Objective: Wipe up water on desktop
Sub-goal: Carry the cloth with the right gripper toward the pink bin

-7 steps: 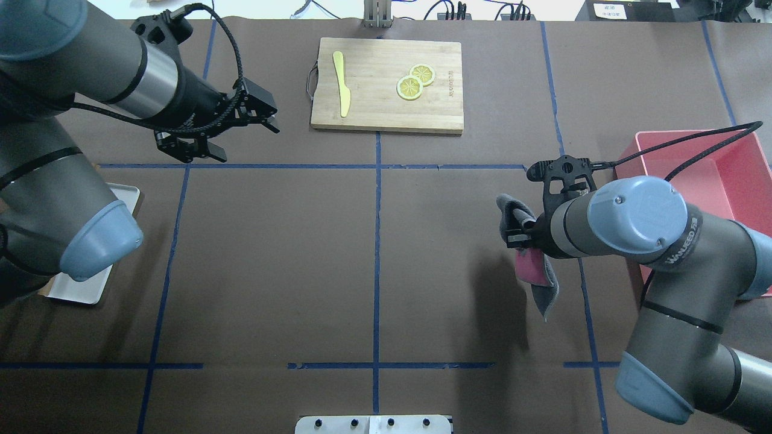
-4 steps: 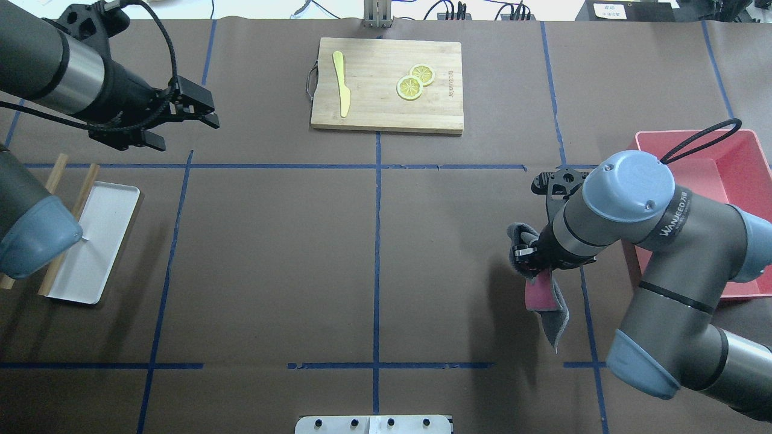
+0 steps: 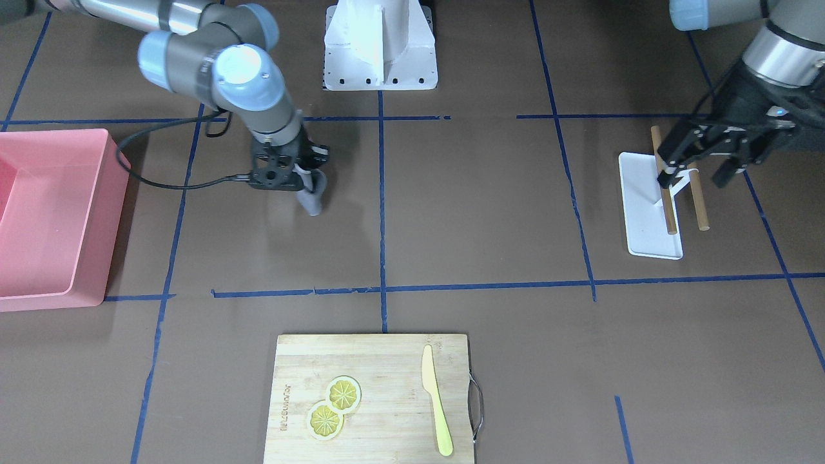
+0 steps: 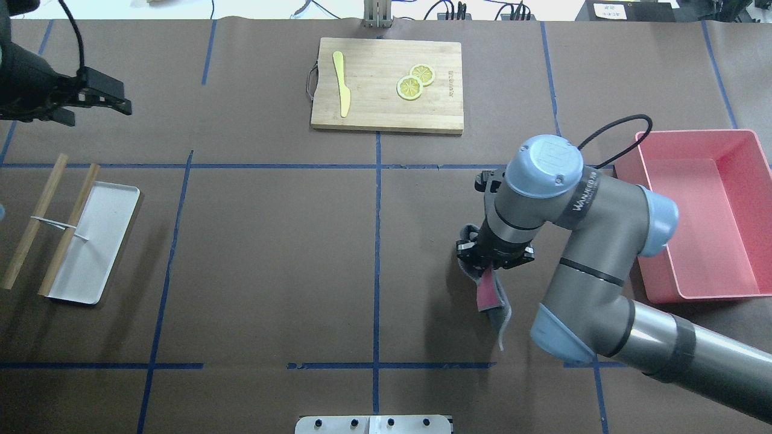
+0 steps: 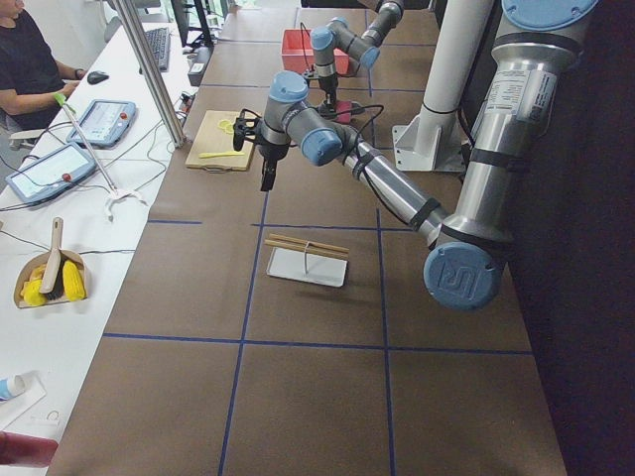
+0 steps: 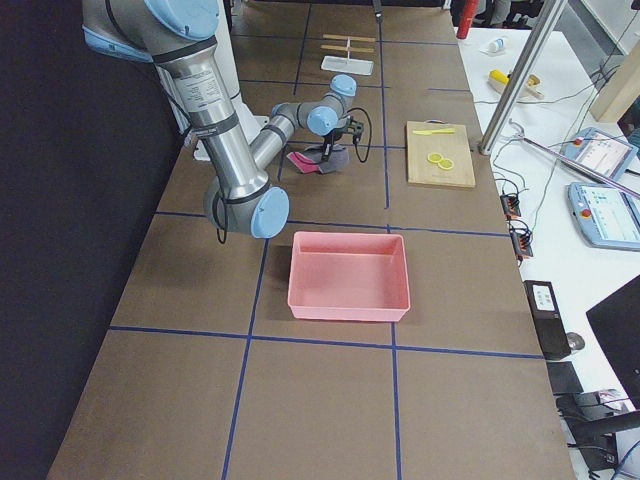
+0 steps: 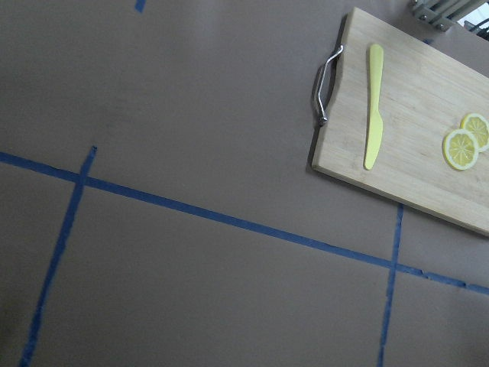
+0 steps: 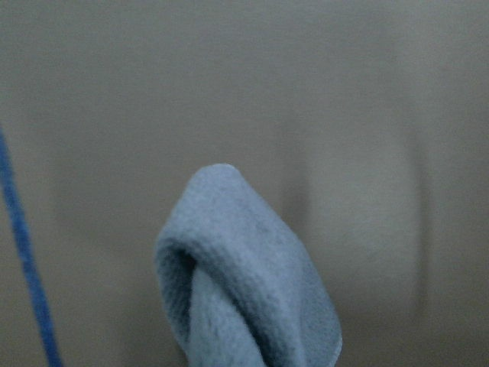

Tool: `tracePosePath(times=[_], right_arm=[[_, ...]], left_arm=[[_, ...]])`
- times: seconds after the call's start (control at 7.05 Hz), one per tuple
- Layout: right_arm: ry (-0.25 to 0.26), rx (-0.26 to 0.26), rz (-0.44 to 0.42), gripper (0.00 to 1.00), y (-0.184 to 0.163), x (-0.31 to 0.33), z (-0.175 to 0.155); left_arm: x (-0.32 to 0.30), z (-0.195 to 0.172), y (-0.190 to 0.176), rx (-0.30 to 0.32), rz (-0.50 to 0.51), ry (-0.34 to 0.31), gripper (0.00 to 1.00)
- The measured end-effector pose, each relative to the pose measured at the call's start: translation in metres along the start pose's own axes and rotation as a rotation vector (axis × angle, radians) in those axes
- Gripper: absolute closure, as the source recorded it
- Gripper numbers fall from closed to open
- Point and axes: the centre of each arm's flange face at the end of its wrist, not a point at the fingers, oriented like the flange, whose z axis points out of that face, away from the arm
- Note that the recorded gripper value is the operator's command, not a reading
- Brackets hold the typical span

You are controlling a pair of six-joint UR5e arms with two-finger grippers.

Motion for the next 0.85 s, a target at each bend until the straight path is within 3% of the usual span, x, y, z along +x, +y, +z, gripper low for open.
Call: tracePosePath(times=[0.43,0.85], right_arm=[[-0.02,-0.022,0.077,0.99,0.004,-0.045,0.001],[0.01,-0.034,0.052,0.99,-0.024,0.073,-0.01]], left_arm=[[-0.03,-0.002,-0.003,0.004,0.07,-0.034,0.01],[-0.072,-0.01,-0.013,-0.007,0.19,-0.099,0.01]])
